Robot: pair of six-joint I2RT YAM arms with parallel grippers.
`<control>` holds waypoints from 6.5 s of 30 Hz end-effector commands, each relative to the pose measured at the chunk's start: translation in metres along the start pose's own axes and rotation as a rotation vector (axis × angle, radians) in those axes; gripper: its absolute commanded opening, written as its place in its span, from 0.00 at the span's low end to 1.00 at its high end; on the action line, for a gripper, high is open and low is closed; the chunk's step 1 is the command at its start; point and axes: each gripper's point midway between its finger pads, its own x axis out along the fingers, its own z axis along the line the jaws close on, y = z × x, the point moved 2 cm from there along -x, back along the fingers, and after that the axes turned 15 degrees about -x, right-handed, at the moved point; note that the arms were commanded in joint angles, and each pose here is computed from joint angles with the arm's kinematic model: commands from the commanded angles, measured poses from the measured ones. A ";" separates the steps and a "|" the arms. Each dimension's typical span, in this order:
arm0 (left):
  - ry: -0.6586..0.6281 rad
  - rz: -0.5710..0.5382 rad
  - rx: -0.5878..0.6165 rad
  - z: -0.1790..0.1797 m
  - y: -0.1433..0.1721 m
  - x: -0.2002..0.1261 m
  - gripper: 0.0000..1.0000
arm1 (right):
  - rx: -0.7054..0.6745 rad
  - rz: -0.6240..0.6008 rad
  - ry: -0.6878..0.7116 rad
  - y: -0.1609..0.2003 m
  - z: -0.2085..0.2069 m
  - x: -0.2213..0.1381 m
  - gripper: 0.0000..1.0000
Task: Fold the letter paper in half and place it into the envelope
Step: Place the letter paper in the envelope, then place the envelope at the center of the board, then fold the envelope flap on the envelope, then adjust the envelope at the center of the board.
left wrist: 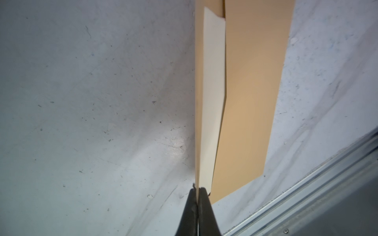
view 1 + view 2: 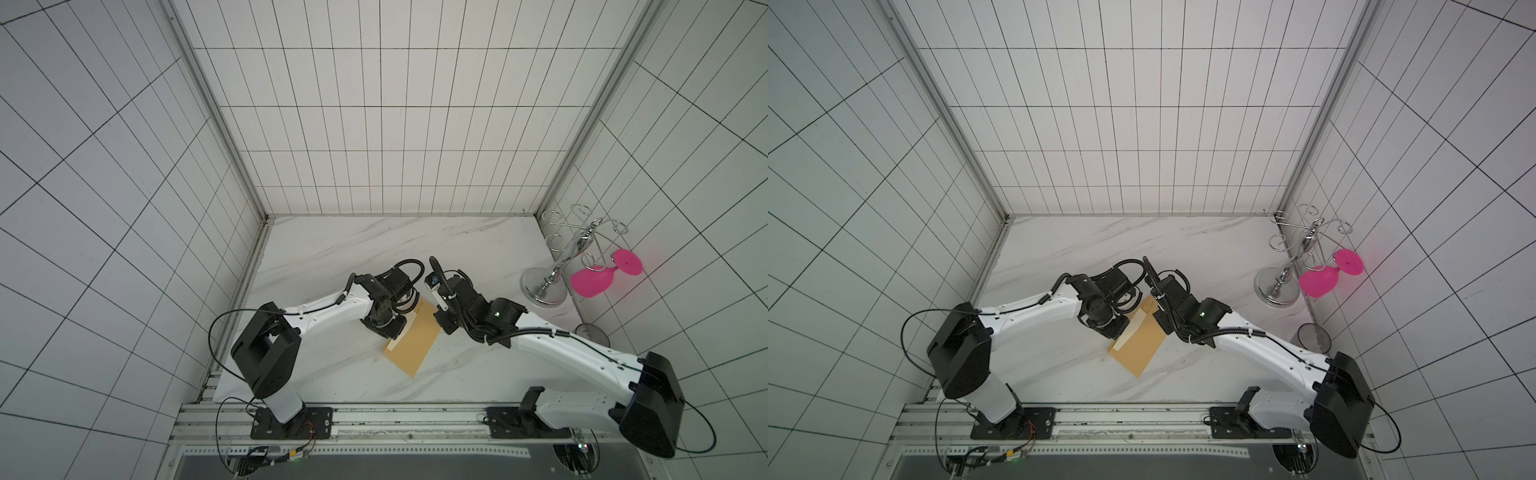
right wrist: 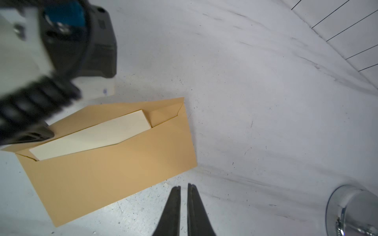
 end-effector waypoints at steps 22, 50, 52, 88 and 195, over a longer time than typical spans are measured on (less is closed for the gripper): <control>0.249 -0.110 -0.134 -0.025 0.007 -0.031 0.00 | 0.453 -0.114 -0.583 -0.040 0.072 0.048 0.00; 0.257 -0.113 -0.116 -0.028 0.006 -0.034 0.00 | 0.530 -0.042 -0.634 -0.026 0.092 0.098 0.00; 0.247 -0.108 -0.113 -0.027 0.006 -0.034 0.00 | 0.524 -0.048 -0.624 -0.025 0.090 0.097 0.00; -0.003 -0.147 -0.259 0.004 -0.036 0.026 0.40 | 0.649 0.200 -0.330 0.060 0.028 0.074 0.12; -0.092 -0.280 -0.314 0.034 -0.113 0.023 0.38 | 0.527 0.201 -0.064 0.018 -0.039 0.052 0.99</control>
